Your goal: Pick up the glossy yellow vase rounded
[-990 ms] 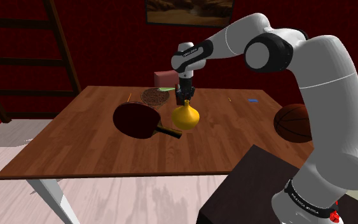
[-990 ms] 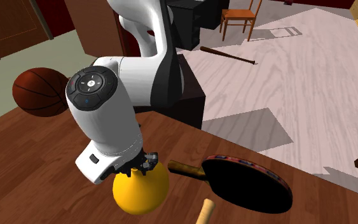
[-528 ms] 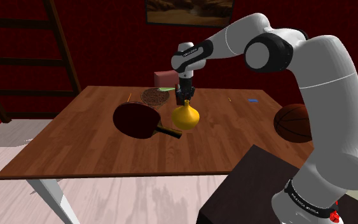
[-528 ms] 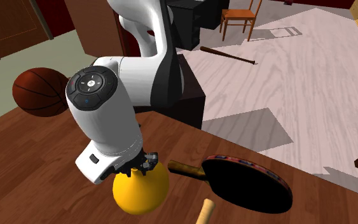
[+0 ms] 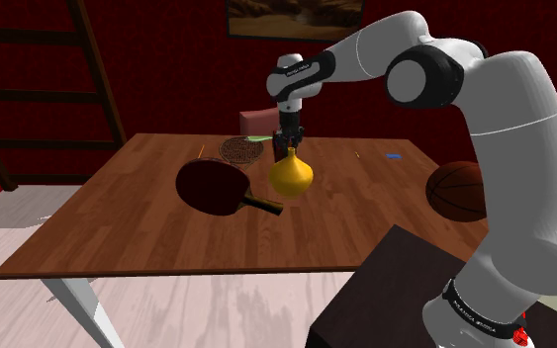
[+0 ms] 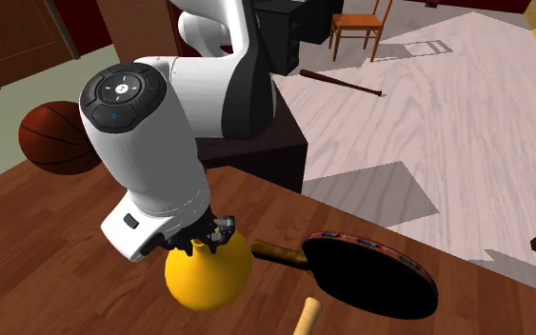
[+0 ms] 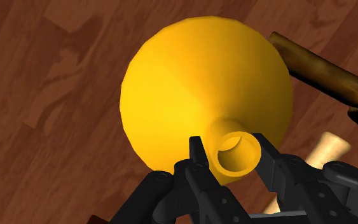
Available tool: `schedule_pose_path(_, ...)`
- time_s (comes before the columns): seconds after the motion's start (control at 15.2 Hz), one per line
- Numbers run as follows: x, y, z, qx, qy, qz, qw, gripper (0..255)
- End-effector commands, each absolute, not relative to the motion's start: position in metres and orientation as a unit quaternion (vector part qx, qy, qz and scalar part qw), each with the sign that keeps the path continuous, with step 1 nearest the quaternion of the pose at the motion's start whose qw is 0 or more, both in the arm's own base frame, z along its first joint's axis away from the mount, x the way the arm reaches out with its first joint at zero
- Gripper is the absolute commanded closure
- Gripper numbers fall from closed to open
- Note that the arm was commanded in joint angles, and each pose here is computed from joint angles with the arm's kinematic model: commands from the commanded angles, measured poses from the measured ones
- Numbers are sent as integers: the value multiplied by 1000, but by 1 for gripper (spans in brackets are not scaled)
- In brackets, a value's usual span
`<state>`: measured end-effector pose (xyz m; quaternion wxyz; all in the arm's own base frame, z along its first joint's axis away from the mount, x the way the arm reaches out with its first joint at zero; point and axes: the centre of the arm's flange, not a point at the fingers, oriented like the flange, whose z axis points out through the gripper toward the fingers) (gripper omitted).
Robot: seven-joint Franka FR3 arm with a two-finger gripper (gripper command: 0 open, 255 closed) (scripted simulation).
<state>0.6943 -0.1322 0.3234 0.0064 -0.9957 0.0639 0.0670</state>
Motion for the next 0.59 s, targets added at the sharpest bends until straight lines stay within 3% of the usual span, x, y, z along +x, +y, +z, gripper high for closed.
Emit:
schedule_pose_path(0.0,694,-133,335,-996,64,67,6,255)
schedule_pose_path(0.53,694,-133,368,-996,64,67,6,255)
